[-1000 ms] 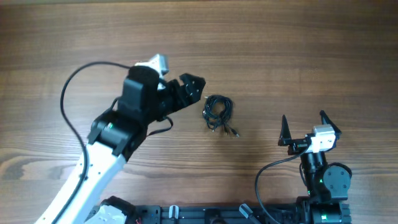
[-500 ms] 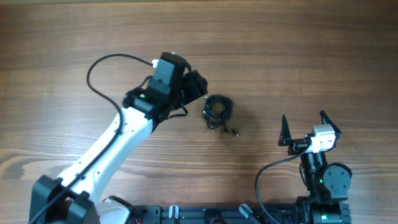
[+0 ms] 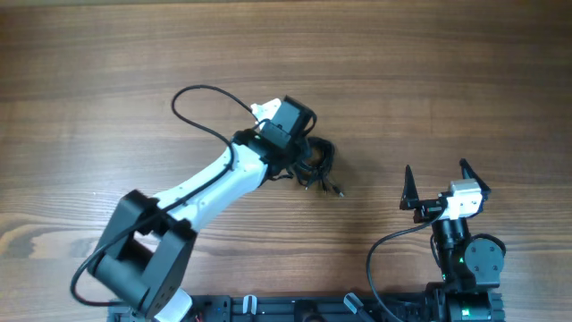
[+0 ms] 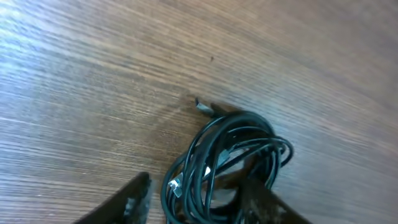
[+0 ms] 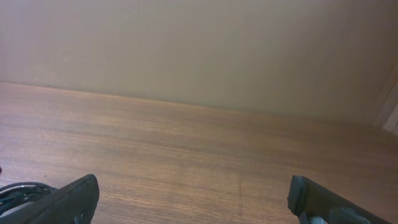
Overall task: Untangle cables
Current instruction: 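Lower the left gripper and grasp the black cable bundle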
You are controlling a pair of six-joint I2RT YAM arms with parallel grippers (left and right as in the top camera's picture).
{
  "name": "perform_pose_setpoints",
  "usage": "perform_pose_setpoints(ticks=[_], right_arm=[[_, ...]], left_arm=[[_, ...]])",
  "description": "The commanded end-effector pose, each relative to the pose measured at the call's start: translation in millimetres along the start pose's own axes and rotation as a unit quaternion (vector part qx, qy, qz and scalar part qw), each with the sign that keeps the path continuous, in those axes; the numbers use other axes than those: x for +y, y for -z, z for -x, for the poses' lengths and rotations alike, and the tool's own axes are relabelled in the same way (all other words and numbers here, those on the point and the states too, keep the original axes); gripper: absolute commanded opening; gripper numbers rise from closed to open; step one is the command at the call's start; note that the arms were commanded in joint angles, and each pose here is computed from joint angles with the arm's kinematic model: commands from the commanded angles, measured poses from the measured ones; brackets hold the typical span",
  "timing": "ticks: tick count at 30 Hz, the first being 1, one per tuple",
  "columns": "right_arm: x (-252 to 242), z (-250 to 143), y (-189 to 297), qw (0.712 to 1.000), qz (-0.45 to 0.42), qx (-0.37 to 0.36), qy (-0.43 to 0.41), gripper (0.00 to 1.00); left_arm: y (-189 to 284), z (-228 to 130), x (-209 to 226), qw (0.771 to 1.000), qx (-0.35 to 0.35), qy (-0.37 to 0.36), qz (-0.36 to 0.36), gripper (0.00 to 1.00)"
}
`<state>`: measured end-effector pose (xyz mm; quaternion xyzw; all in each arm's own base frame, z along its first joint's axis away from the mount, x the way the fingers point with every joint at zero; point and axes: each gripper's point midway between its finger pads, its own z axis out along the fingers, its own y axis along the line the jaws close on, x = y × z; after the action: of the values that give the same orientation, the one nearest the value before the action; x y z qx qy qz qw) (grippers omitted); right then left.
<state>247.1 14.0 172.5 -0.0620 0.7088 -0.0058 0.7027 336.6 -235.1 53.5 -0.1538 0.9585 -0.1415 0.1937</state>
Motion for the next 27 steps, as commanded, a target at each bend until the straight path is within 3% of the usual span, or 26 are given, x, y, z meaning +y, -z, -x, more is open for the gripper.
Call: perform_pose_setpoints(ticks=[1, 10, 12, 15, 18, 21, 23, 27], right_arm=[[-2.0, 2.2, 0.6, 1.000, -0.006, -0.005, 0.005, 1.00], [-2.0, 2.3, 0.7, 1.000, -0.006, -0.006, 0.005, 1.00], [-2.0, 2.3, 0.7, 1.000, -0.006, -0.006, 0.005, 1.00], [-2.0, 2.3, 0.7, 1.000, -0.006, -0.006, 0.005, 1.00], [-2.0, 2.2, 0.6, 1.000, -0.006, -0.005, 0.005, 1.00], [-2.0, 2.2, 0.6, 1.000, -0.006, -0.005, 0.005, 1.00], [-2.0, 2.3, 0.7, 1.000, -0.006, -0.006, 0.005, 1.00], [-2.0, 2.2, 0.6, 1.000, -0.006, -0.005, 0.005, 1.00]], left_arm=[[-4.1, -4.9, -11.6, 1.000, -0.007, -0.013, -0.003, 0.42], [-32.6, -31.4, 3.2, 0.998, 0.027, -0.031, 0.037, 0.41], [-33.3, -32.7, 4.1, 0.998, 0.030, -0.032, 0.039, 0.32], [-32.7, -34.8, 8.4, 0.997, 0.035, -0.042, 0.047, 0.04], [-23.7, -33.7, 27.0, 0.992, 0.049, -0.083, 0.077, 0.04], [3.1, -15.9, 61.7, 0.988, 0.040, -0.064, 0.134, 0.04], [25.6, -4.0, 76.2, 0.989, 0.036, -0.027, 0.144, 0.04], [60.9, 5.4, 77.8, 0.981, 0.029, 0.154, 0.111, 0.04]])
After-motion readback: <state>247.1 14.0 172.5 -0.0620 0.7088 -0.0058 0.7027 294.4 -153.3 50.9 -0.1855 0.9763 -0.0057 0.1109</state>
